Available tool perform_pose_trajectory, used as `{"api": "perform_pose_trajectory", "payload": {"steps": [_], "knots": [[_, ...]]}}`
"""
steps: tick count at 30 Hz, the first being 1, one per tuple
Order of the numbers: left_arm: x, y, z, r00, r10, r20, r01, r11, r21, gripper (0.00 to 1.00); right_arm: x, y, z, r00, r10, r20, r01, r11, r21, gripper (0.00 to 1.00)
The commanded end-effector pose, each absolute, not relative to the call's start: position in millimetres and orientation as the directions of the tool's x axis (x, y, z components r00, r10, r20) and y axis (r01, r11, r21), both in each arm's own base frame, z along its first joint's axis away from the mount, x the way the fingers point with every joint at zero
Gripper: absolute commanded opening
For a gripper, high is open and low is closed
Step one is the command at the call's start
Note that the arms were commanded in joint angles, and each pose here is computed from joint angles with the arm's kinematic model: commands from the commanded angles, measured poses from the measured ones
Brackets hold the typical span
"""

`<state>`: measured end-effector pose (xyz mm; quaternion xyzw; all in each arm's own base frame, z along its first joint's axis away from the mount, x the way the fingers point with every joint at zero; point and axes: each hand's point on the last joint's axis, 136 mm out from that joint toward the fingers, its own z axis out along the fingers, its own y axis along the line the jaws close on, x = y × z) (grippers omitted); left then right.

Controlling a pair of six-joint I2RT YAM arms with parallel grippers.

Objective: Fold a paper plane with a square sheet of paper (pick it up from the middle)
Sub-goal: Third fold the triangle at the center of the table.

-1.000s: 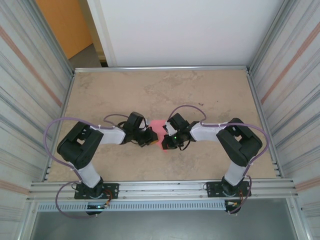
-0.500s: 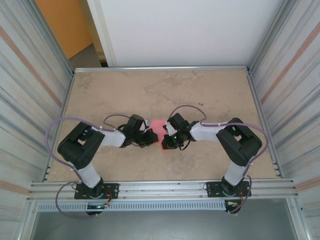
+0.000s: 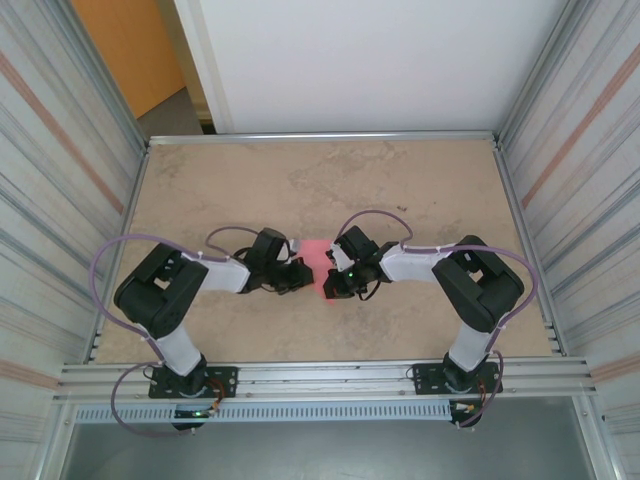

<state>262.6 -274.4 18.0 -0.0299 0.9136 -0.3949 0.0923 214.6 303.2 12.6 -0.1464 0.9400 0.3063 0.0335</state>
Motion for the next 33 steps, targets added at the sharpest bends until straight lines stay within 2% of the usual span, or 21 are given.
{"api": "perform_pose_trajectory", "payload": {"steps": [1, 14, 20, 23, 26, 33], "knots": [[268, -242, -9, -0.978, -0.166, -0.130, -0.042, 0.759, -0.649, 0.09, 189, 256, -35, -0.972, -0.234, 0.001, -0.214, 0.890, 0.402, 0.00], [302, -184, -2, -0.962, -0.243, -0.126, -0.132, 0.815, -0.564, 0.08, 197, 262, -25, -0.975, -0.222, -0.020, -0.209, 0.883, 0.419, 0.00], [314, -190, 36, -0.953, -0.255, -0.164, -0.107, 0.787, -0.607, 0.09, 222, 294, 23, -0.971, -0.198, -0.137, -0.241, 0.815, 0.527, 0.06], [314, -197, 55, -0.946, -0.281, -0.162, -0.110, 0.746, -0.657, 0.12, 240, 306, 56, -0.966, -0.141, -0.218, -0.245, 0.775, 0.582, 0.16], [309, -203, 63, -0.942, -0.313, -0.124, -0.138, 0.694, -0.706, 0.18, 255, 308, 69, -0.965, -0.069, -0.252, -0.212, 0.770, 0.602, 0.26], [288, -228, 57, -0.949, -0.316, -0.012, -0.193, 0.608, -0.770, 0.30, 265, 313, 52, -0.981, -0.035, -0.190, -0.147, 0.773, 0.617, 0.27]]}}
